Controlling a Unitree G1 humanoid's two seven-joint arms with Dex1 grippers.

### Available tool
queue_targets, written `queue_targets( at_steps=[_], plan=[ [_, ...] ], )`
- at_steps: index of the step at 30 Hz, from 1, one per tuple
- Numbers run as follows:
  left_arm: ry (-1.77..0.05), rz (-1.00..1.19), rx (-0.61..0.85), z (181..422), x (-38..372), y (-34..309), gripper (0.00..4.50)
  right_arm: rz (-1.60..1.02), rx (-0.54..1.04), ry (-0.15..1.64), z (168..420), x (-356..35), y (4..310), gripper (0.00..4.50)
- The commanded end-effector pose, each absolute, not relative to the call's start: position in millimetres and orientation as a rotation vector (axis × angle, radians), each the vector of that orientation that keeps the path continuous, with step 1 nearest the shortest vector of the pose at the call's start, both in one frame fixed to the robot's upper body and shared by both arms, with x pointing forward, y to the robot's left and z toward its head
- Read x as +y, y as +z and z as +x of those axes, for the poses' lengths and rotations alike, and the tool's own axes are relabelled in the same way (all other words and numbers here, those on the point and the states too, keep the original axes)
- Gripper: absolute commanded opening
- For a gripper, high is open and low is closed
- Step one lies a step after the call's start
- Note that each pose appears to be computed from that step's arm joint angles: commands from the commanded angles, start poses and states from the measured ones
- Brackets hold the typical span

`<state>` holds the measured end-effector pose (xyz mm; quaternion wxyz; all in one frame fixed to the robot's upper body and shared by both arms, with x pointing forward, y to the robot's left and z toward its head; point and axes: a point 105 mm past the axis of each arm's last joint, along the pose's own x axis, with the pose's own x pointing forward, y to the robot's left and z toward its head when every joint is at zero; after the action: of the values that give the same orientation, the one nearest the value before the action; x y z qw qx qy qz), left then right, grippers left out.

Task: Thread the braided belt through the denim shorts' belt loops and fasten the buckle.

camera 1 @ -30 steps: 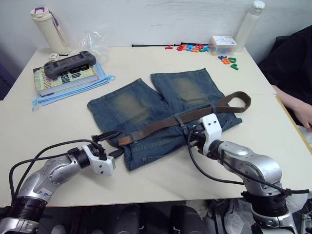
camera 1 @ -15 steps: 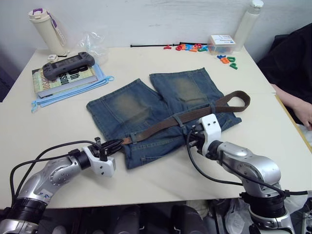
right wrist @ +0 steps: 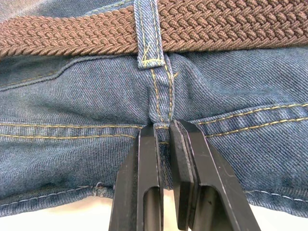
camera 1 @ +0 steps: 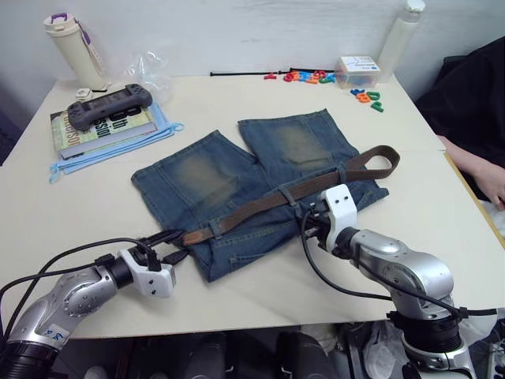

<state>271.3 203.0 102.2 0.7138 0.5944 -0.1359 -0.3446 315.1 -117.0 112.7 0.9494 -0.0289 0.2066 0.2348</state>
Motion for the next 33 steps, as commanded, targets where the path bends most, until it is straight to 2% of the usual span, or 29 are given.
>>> queue_targets(
  at_steps=[1, 5, 9, 12, 14, 16, 21, 24, 29, 33],
  plan=[
    [-0.806, 1.307, -0.275, 265, 203, 98, 3.66, -0.069, 0.523, 0.383, 316, -136, 89, 0.0],
    [-0.831, 1.217, -0.281, 258, 201, 107, 3.66, -0.068, 0.526, 0.384, 314, -135, 87, 0.0],
    [-0.85, 1.002, -0.257, 250, 206, 132, 3.66, -0.066, 0.527, 0.388, 313, -133, 86, 0.0],
    [-0.879, 0.748, -0.164, 251, 208, 146, 3.66, -0.063, 0.529, 0.391, 313, -130, 84, 0.0],
    [-0.855, 0.574, -0.104, 260, 208, 153, 3.66, -0.06, 0.528, 0.391, 313, -128, 83, 0.0],
    [-0.869, 0.449, -0.009, 267, 205, 145, 3.66, -0.055, 0.526, 0.388, 313, -127, 83, 0.0],
    [-0.926, 0.291, 0.148, 276, 195, 125, 3.66, -0.053, 0.517, 0.374, 314, -129, 84, 0.0],
    [-0.946, 0.237, 0.194, 280, 196, 119, 3.66, -0.05, 0.515, 0.363, 313, -131, 85, 0.0],
    [-0.981, 0.221, 0.287, 279, 201, 104, 3.66, -0.042, 0.513, 0.343, 311, -133, 84, 0.0],
    [-0.978, 0.239, 0.294, 283, 202, 102, 3.66, -0.033, 0.508, 0.331, 310, -133, 84, 0.0]
  ],
)
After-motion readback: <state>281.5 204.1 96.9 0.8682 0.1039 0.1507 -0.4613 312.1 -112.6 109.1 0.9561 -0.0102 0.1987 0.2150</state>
